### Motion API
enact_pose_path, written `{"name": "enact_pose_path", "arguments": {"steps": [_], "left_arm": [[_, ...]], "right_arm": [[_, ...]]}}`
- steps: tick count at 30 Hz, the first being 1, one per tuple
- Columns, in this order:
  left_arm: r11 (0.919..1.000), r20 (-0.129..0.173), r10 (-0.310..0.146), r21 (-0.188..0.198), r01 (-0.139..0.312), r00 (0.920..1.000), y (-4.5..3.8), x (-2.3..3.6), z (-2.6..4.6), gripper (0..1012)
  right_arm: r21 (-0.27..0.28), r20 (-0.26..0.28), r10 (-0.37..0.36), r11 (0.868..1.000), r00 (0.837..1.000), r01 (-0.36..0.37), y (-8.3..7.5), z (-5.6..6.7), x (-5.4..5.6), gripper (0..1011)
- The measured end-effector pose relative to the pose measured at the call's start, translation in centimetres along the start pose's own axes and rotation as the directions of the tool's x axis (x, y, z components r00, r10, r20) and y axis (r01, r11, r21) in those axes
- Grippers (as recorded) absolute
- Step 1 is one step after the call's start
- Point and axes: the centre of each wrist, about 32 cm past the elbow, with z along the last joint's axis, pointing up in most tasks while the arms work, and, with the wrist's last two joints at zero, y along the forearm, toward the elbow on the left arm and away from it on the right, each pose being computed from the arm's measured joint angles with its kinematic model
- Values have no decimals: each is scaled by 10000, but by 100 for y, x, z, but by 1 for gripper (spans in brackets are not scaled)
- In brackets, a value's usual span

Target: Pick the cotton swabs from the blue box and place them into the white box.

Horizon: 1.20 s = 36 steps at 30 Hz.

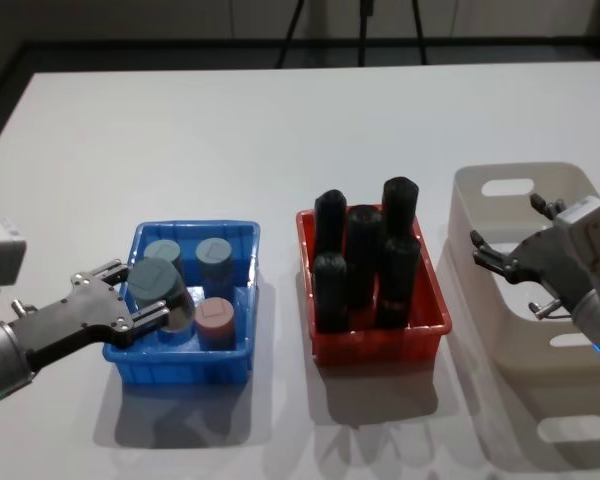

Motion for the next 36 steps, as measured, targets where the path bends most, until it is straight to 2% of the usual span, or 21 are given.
{"name": "enact_pose_path", "arguments": {"steps": [14,31,36], "left_arm": [[9959,53,-844,-315,845,9964,-132,-28,27,649],[9833,50,-1704,-634,1703,9854,-285,-101,75,649],[9771,-1,-1974,-814,1967,9803,-364,-104,83,649]], "right_arm": [[0,1,0,10000,10000,0,0,0,0,1001],[0,0,0,10000,10000,0,0,0,0,1001],[0,0,0,10000,10000,0,0,0,0,1001]]}}
